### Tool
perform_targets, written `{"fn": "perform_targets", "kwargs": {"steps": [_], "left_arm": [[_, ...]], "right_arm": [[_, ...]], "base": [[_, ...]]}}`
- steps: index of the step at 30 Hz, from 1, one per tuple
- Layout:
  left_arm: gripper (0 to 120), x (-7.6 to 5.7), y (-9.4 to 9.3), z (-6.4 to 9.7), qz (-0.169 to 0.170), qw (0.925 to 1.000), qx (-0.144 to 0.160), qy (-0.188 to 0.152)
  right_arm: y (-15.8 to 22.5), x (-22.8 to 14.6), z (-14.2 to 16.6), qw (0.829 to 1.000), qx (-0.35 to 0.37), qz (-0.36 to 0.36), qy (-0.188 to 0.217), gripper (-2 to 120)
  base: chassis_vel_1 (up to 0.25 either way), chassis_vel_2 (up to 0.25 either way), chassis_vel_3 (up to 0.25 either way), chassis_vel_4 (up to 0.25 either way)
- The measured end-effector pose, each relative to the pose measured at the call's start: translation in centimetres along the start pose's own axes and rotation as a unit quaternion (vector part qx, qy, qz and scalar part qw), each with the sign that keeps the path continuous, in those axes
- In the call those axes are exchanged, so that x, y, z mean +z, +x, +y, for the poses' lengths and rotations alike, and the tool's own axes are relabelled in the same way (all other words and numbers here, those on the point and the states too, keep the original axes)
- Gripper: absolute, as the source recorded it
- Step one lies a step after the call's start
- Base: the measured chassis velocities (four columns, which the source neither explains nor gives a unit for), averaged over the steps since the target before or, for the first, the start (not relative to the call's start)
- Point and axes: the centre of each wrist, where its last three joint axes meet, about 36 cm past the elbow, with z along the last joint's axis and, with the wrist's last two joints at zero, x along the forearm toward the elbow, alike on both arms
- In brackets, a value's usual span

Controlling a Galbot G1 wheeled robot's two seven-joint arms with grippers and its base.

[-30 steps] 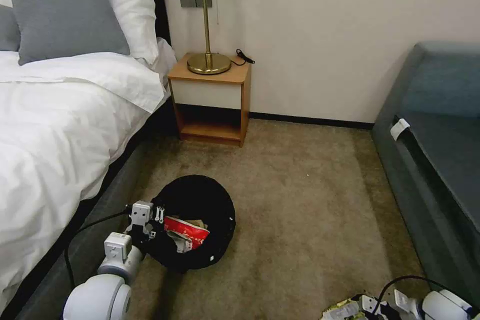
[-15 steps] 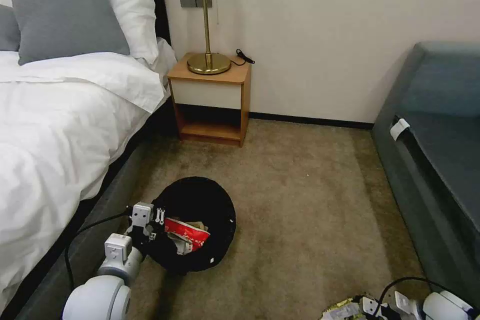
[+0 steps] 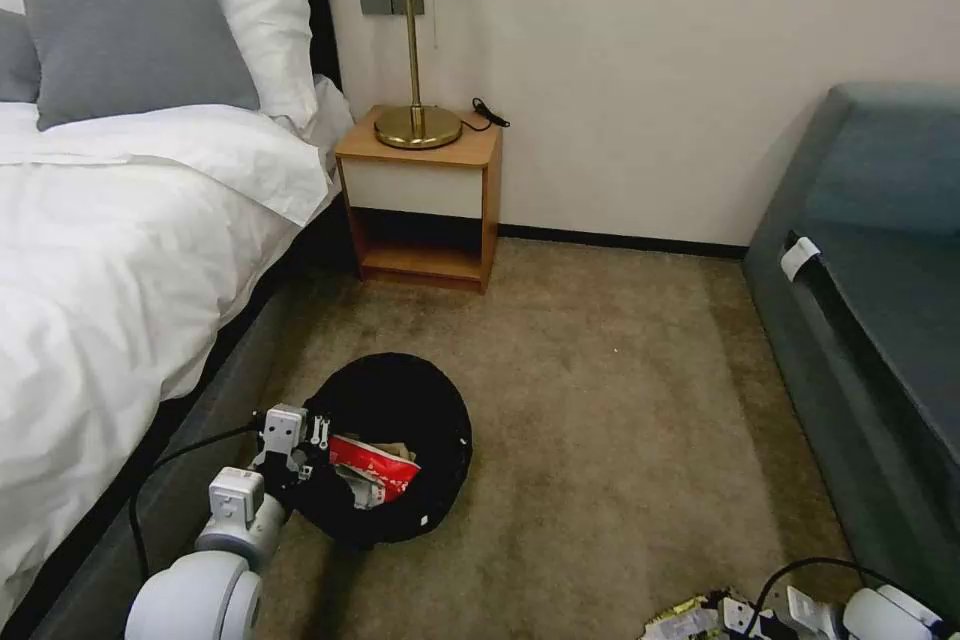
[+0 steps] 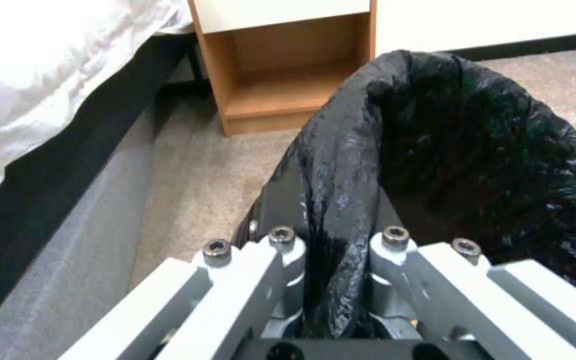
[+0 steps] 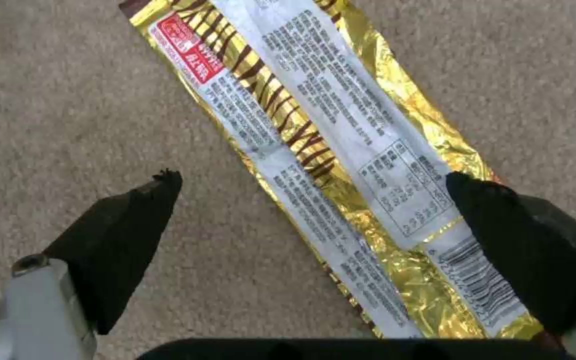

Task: Pick up the trash bin, then pick up the garbage on the floor and place it into the trash bin.

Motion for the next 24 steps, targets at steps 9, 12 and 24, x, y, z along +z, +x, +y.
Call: {"fn": "perform_targets", "kwargs": {"steps": [9,12,24], "left_arm": [[7,-0.01,0.0,0.03,0.0,1.0,0.0,-0.001],[7,-0.02,0.01,0.04,0.0,1.0,0.0,-0.001],[7,-0.19,0.13,0.05,-0.003,1.0,0.0,-0.001]], "right_arm": [[-0.21,-0.06,0.13,1.0,-0.003,-0.001,0.0,100],[-0.24,-0.06,0.16,1.0,-0.004,-0.001,0.0,100],[-0.33,-0.1,0.21,1.0,-0.009,0.0,0.002,76]], "base": [[0.0,0.0,0.0,0.0],[0.0,0.0,0.0,0.0],[0.0,0.0,0.0,0.0]]}}
